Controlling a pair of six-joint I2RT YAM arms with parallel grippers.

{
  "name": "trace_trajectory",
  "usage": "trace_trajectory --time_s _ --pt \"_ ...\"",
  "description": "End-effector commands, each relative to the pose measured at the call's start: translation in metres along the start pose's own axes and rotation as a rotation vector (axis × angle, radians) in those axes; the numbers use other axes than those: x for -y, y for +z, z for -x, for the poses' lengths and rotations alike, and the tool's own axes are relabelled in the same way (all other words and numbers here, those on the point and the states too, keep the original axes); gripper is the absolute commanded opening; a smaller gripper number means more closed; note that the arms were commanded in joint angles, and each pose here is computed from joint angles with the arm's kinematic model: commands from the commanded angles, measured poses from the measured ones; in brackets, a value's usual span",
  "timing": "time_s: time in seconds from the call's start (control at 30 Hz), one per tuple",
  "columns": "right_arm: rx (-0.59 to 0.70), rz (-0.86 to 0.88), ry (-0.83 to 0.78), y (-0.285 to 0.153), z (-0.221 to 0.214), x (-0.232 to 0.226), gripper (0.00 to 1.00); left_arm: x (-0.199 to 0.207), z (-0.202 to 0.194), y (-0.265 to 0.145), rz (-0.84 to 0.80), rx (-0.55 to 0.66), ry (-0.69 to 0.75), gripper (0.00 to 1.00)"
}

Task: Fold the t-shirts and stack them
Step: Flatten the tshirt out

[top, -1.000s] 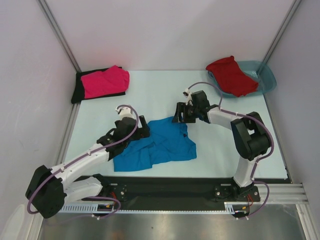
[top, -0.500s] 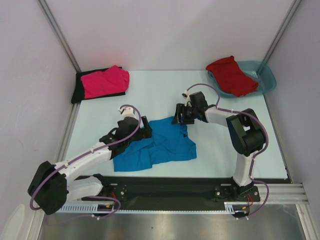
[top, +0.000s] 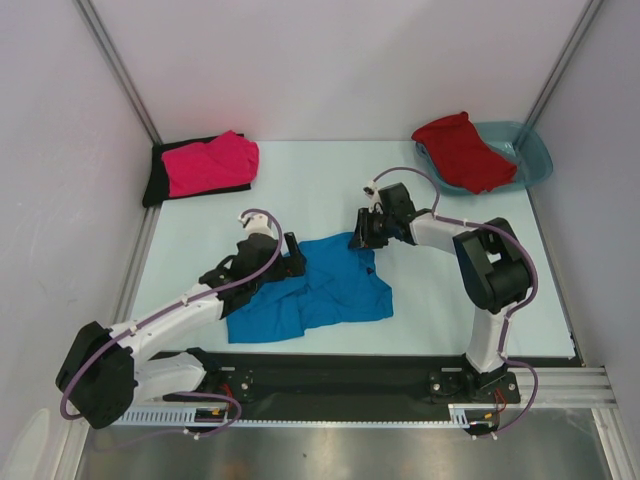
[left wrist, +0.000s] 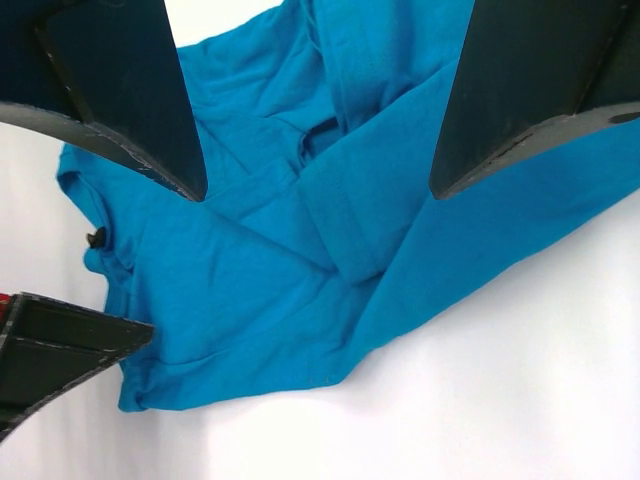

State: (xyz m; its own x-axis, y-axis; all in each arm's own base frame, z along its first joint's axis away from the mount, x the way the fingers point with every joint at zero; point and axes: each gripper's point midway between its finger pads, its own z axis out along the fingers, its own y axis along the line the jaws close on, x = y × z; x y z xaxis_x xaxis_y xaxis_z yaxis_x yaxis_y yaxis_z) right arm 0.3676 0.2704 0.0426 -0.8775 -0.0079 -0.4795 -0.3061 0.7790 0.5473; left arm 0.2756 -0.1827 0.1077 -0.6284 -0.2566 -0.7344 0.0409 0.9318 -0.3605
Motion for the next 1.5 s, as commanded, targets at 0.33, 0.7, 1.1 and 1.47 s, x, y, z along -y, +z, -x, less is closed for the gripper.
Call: trace_trajectory --time_s 0.33,0.7,1.1,1.47 --pt "0.238 -0.102 -0.089 -0.070 0.045 -0.009 0.00 0.021 -0.007 0.006 -0.096 -0.027 0.008 1.00" --pt "0.364 -0.269 -0.099 -0.147 0.039 0.002 0.00 0.018 -0.015 0.021 -0.026 -0.060 0.083 1.00" --pt "0.352 -0.262 -0.103 -0.147 0.034 0.002 0.00 -0.018 -0.001 0.025 0.277 0.006 0.310 1.00" --pt "0.349 -0.259 -0.111 -0.147 0.039 0.000 0.00 -0.054 -0.024 0.020 0.455 -0.011 0.410 1.00"
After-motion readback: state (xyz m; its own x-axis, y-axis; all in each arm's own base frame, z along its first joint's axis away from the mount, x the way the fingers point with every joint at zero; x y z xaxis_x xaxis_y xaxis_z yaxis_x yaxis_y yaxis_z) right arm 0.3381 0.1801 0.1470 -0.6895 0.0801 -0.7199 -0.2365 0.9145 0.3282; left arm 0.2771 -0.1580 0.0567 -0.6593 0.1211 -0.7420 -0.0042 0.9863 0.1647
